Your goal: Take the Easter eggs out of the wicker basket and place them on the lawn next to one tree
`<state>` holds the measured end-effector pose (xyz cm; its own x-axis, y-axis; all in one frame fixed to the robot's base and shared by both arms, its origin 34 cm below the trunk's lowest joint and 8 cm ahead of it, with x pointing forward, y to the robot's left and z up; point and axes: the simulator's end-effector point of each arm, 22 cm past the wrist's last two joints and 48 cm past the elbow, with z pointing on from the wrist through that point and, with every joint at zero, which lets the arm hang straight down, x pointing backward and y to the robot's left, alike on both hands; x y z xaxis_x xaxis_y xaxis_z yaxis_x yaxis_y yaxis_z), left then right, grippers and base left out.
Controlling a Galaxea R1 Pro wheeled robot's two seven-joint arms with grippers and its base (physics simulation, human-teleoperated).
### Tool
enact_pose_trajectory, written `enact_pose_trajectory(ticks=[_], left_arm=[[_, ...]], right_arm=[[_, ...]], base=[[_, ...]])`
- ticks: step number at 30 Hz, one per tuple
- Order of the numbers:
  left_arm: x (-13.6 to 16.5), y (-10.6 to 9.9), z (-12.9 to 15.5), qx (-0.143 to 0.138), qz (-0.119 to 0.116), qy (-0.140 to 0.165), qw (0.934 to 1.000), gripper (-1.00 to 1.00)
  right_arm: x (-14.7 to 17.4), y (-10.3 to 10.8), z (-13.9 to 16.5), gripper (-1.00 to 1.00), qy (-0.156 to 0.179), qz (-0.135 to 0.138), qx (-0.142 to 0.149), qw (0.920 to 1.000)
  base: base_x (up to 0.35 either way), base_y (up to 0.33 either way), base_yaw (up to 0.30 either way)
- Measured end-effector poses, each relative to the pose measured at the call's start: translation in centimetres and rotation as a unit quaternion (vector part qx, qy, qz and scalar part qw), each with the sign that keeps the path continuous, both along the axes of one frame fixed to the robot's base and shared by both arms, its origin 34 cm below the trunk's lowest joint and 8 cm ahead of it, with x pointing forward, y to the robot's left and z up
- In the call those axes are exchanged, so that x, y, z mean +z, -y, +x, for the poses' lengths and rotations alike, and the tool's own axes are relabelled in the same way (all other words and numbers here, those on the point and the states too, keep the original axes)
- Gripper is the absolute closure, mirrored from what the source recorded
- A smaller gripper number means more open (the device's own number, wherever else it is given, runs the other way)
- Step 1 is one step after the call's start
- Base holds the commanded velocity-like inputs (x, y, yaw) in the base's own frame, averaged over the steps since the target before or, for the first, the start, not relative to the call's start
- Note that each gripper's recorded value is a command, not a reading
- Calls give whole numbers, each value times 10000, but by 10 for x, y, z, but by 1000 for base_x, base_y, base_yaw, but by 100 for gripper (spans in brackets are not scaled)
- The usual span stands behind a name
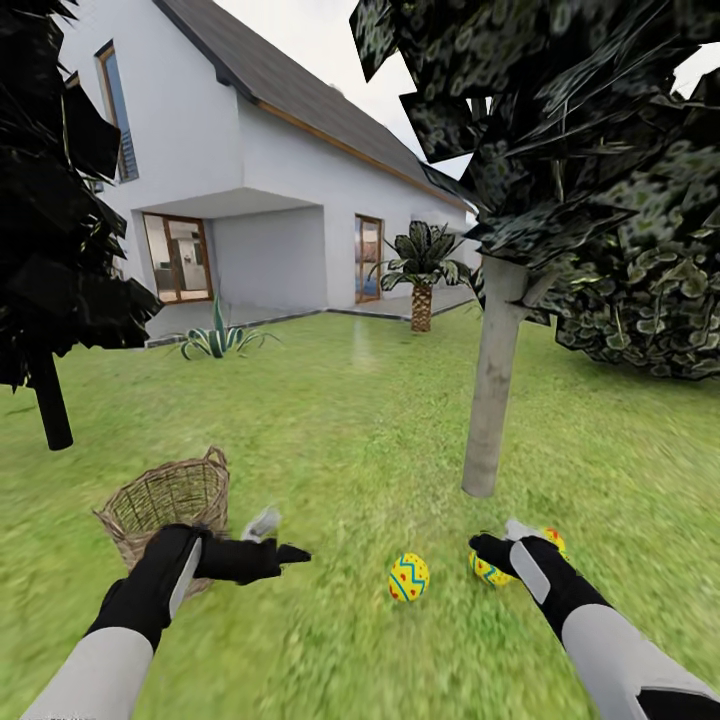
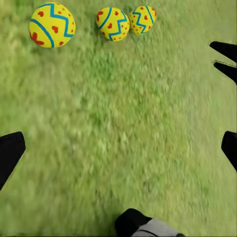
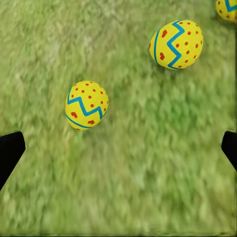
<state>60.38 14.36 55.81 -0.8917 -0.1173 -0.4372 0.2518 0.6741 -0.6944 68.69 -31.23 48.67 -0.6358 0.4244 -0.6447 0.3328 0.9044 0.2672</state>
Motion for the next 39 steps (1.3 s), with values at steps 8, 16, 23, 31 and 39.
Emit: enact_pose_trajectory(ticks=[8, 16, 23, 31, 39], left_arm=[[-96, -58, 8, 852, 1581, -38, 9837, -100], [-132, -106, 10, 1869, 2441, 123, 9515, -100], [-135, -116, 5, 2100, 2719, 242, 9388, -100], [-133, -123, -9, 2134, 2747, 96, 9375, -100], [-134, -120, -27, 2082, 2758, -75, 9384, -100]], right_arm=[[-51, 5, -56, -100, -563, 1, -58, 9984], [-68, 19, -89, -100, -780, -152, -126, 9968], [-62, 23, -94, -100, -696, -261, -214, 9970], [-55, 27, -103, -100, -621, -342, -309, 9970], [-51, 35, -111, -100, -483, -474, -505, 9964]], base=[[0, 0, 0], [0, 0, 0], [0, 0, 0], [0, 0, 0], [0, 0, 0]])
